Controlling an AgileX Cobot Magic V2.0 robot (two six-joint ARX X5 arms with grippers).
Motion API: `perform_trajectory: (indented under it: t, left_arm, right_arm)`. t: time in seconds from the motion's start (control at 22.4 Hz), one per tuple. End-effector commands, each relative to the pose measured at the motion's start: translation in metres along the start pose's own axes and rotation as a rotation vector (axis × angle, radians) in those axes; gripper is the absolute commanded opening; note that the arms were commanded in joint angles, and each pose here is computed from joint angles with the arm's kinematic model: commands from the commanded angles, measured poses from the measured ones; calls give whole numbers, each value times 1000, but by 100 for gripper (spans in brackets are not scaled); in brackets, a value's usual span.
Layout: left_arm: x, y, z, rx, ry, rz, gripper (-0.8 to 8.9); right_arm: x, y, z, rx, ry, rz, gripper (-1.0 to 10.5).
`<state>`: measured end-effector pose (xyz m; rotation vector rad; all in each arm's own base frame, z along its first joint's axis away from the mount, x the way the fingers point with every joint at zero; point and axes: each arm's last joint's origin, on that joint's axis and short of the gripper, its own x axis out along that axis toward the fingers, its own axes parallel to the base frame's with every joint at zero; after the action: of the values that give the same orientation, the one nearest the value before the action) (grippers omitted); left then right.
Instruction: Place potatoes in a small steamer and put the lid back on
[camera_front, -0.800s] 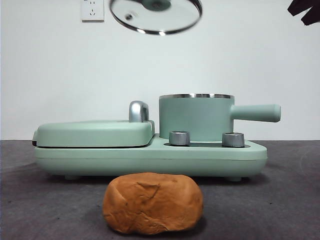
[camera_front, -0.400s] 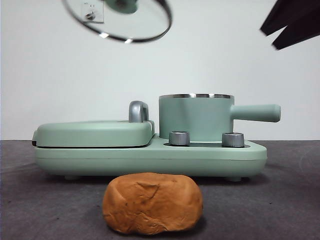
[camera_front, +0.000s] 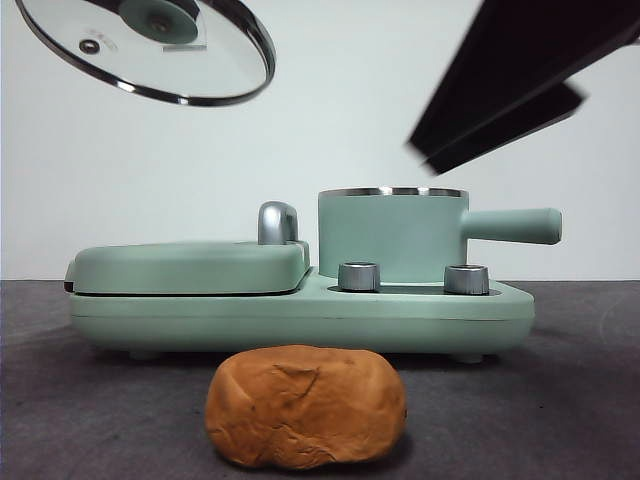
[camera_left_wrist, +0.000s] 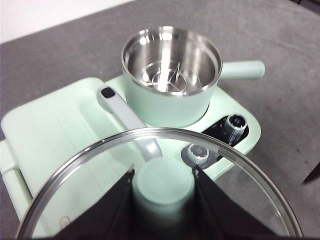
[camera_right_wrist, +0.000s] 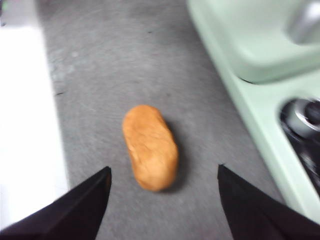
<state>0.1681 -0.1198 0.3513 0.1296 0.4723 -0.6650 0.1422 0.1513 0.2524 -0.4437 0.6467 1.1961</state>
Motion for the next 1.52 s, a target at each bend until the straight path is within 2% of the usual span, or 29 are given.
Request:
perform_trajectory:
  t: [0.04, 0.27, 0.49, 0.76, 0.89, 1.03, 1.2, 1.29, 1.43, 1.52]
  left_arm:
    - [-7, -1, 8, -4, -68, -4, 9]
    - [-8, -2, 9, -4, -74, -4, 9]
    - [-8, -2, 9, -2, -74, -4, 9]
    - [-8, -2, 9, 23, -75, -3, 9]
    - [-8, -2, 9, 23, -75, -3, 9]
    - [-8, -2, 9, 23, -75, -3, 9]
    - [-8, -2, 9, 23, -76, -3, 9]
    - [-8, -2, 9, 25, -77, -3, 9]
    - [-8, -2, 9, 26, -77, -3, 9]
    - [-8, -2, 9, 26, -77, -3, 9]
  right_arm:
    - [17, 2, 7, -72, 14, 38, 340]
    - [53, 6, 5, -129, 85, 98, 341]
    - [83, 4, 0, -159, 147, 62, 340]
    - [107, -1, -5, -145, 155, 66, 339]
    - [110, -2, -8, -100, 175, 68, 313]
    - [110, 1, -11, -60, 213, 87, 203]
    - [101, 4, -13, 44, 263, 89, 198]
    - [86, 6, -6, 75, 237, 73, 198]
    - [49, 6, 17, 139, 155, -27, 198]
    - [18, 3, 34, 202, 96, -131, 198]
